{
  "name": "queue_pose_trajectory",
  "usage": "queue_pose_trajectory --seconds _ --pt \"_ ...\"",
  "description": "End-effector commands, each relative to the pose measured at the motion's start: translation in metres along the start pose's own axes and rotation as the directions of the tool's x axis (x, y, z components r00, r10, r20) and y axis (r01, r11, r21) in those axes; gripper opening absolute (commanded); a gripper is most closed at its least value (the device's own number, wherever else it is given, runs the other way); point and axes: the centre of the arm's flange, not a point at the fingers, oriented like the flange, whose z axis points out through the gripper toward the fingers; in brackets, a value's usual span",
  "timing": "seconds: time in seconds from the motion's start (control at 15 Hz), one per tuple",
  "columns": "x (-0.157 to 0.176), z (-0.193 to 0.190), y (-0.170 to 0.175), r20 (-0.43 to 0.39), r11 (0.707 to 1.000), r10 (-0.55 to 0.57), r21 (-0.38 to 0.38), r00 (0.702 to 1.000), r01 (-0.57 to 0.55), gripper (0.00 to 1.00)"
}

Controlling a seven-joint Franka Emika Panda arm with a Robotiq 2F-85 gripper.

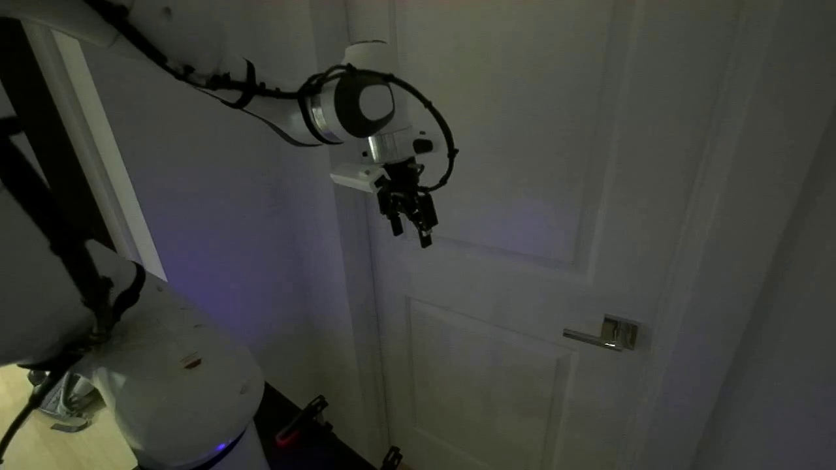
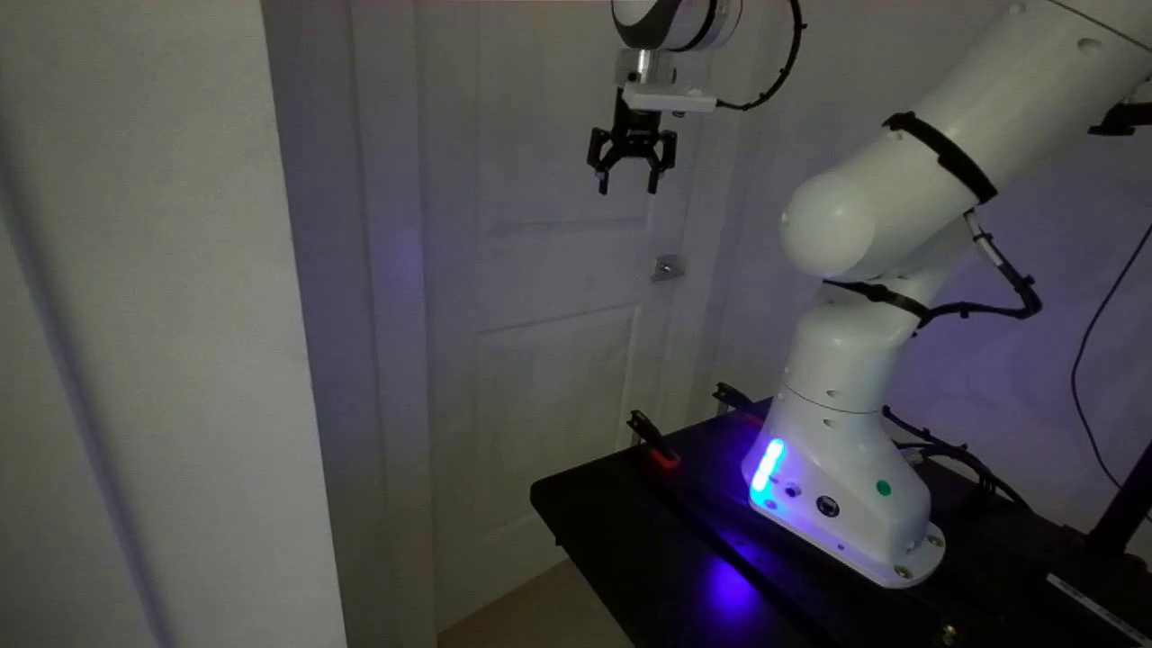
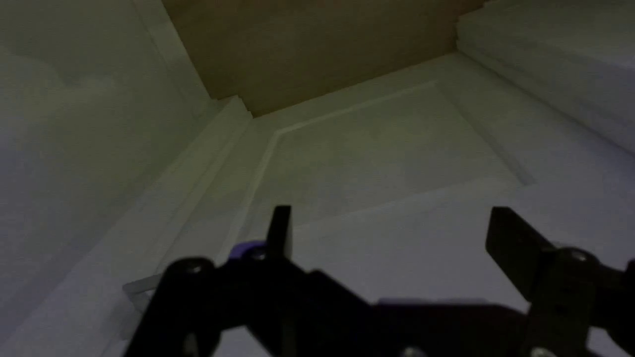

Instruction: Open the door

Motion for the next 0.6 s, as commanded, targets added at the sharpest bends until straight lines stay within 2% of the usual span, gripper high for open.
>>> queue_pose_trajectory --seconds 0.0,0.33,0.53 --pt "0.021 0.025 0.014 -0.059 0.984 0.158 -0.074 0.986 -0.162 1.00" --pt "0.039 0.054 0.059 -0.097 0.936 0.322 -0.120 0.942 -0.332 1.00" --pt "0.047 0.073 0.084 -0.151 0.890 0.434 -0.084 0.888 -0.449 1.00"
